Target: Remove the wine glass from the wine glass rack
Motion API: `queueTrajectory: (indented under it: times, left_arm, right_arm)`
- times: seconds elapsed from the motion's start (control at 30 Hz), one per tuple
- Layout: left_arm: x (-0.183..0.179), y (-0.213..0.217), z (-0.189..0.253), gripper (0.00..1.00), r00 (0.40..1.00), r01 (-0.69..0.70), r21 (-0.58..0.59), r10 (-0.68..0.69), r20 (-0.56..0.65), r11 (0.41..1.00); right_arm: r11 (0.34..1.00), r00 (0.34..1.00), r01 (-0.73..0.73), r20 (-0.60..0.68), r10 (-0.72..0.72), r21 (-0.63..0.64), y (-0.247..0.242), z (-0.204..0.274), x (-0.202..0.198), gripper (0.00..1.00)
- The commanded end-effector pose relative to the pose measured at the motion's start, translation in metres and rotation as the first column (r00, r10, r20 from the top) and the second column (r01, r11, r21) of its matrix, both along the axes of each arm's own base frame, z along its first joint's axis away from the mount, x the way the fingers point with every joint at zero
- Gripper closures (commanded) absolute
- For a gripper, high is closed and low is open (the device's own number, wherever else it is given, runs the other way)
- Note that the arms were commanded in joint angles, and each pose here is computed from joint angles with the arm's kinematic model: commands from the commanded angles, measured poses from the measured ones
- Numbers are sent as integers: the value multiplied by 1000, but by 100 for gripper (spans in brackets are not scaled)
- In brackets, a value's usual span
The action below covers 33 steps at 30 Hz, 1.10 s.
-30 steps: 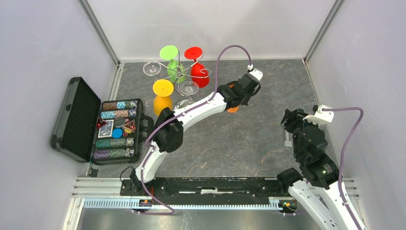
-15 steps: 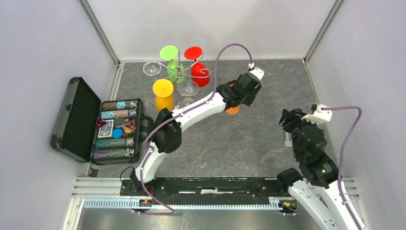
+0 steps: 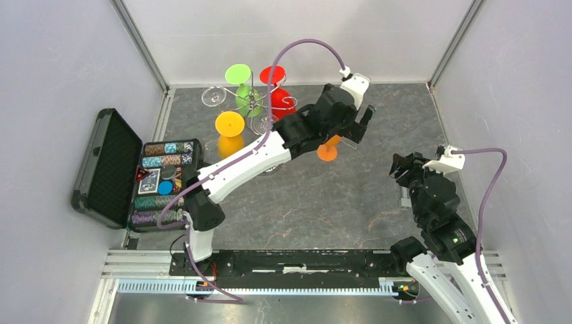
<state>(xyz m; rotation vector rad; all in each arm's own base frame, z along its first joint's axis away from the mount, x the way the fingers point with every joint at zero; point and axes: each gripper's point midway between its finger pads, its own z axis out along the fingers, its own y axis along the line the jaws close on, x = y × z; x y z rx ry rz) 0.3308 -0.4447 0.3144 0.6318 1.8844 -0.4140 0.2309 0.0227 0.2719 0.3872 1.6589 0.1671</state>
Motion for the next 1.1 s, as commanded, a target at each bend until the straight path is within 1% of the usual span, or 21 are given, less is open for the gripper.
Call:
queueTrajectory:
  times: [0.0,0.1,0.17,0.27,0.37,0.5,0.57,0.67,0.73,0.87,0.93,1.0,1.07]
  left_arm:
    - [-21,12,55,0,998,60,-133,-58,21,989]
    - [-35,25,83,0,995,93,-187,-86,42,978]
    - [-39,37,94,0,996,84,-205,-73,58,975]
    - [-44,62,107,0,996,59,-224,-43,76,973]
    - [-48,98,119,0,997,35,-291,-12,79,956]
    - [-38,163,132,0,996,-39,-431,72,59,901]
    - [-38,197,138,0,990,-81,-480,126,62,873]
    - [-44,236,143,0,976,-135,-501,203,84,855]
    - [-48,254,141,0,966,-170,-506,246,86,846]
    - [-59,279,131,0,949,-217,-492,299,95,843]
    - [-65,289,126,0,941,-236,-484,323,104,843]
    - [-71,299,122,0,931,-254,-479,347,115,840]
    - [-77,303,120,0,931,-238,-468,338,141,851]
  right_arm:
    - [998,999,-45,29,44,40,9,15,1,41]
    - [995,997,-79,31,77,53,17,16,2,38]
    - [992,993,-111,39,109,63,23,18,2,33]
    - [979,981,-185,80,178,88,36,28,2,27]
    - [959,963,-253,125,238,123,50,37,2,22]
    - [908,918,-381,185,350,174,79,52,6,17]
    - [866,885,-456,209,417,206,98,57,9,15]
    - [780,825,-562,255,505,276,127,64,14,14]
    - [687,761,-648,322,563,330,148,74,14,13]
    - [526,666,-744,389,636,412,180,87,19,13]
    - [477,642,-761,398,656,441,193,92,24,13]
    - [450,636,-760,390,666,470,207,95,30,14]
    - [423,631,-756,385,674,499,222,98,34,14]
